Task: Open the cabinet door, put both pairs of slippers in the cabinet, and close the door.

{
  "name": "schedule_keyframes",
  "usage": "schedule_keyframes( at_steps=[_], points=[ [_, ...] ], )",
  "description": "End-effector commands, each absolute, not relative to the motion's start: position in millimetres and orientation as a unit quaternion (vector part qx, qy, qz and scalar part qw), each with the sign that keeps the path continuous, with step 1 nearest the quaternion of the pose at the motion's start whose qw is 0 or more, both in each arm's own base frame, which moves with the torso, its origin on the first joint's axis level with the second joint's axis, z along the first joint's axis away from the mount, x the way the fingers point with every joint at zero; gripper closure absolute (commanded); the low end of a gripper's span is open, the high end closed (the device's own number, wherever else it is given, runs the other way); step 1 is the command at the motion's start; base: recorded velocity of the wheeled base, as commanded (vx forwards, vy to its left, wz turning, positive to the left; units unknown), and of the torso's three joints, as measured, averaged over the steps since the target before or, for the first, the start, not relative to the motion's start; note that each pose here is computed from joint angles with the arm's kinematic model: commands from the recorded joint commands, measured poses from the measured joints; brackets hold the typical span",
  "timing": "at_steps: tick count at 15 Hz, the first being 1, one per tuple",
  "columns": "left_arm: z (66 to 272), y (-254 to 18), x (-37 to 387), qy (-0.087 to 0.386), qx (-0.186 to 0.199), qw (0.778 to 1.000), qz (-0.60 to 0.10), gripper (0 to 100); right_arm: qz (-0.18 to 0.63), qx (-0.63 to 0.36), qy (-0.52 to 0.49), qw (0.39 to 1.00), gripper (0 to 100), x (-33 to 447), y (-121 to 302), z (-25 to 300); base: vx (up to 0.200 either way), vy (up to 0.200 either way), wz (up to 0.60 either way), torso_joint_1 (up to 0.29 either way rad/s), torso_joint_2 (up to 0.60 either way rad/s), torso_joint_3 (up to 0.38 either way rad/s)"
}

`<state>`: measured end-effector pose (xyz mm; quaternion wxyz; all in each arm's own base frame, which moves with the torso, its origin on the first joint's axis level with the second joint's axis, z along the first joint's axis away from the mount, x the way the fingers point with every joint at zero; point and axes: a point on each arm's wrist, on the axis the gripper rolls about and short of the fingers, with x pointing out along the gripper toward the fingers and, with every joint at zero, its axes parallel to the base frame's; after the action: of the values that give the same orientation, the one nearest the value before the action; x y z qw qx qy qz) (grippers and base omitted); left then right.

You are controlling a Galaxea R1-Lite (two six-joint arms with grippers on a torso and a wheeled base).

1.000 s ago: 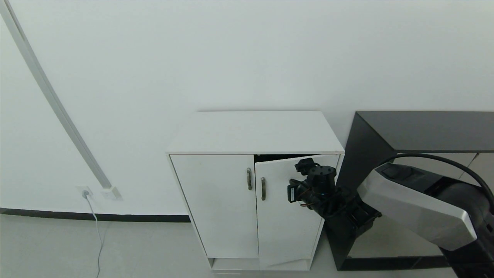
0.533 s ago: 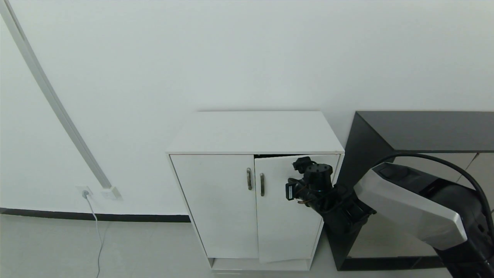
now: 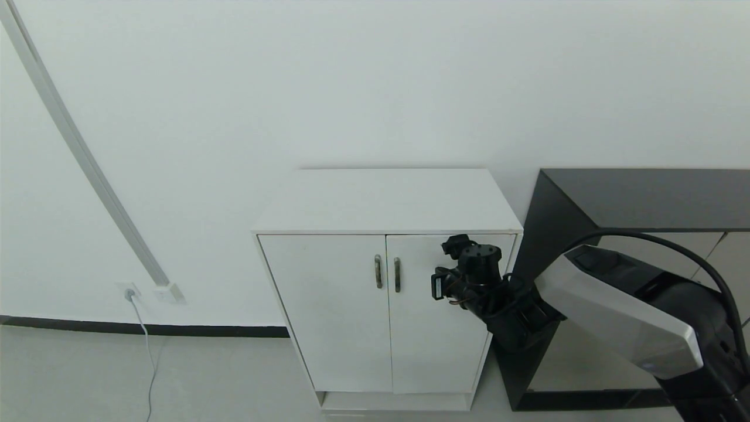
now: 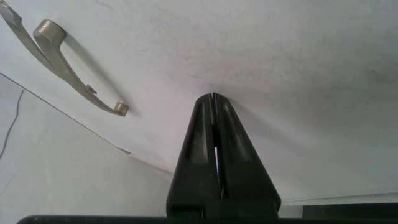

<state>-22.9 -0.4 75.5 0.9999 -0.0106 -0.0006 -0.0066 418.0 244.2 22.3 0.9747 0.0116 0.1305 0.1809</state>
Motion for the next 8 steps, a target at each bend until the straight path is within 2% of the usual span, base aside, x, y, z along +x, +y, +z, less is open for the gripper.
schedule_keyframes(
  at_steps=[1, 8],
  points=[
    [75.9, -0.4, -22.9, -0.001, -0.011, 1.000, -0.006, 100, 0.182, 0.013, 0.127, 0.975, 100, 419.0, 245.3, 24.0, 0.000, 0.000, 0.00, 0.000, 0.00, 0.000],
    [75.5, -0.4, -22.8, 0.000, -0.011, 1.000, -0.006, 100, 0.183, 0.015, 0.123, 0.975, 100, 423.5, 248.1, 21.2, 0.000, 0.000, 0.00, 0.000, 0.00, 0.000]
  ],
)
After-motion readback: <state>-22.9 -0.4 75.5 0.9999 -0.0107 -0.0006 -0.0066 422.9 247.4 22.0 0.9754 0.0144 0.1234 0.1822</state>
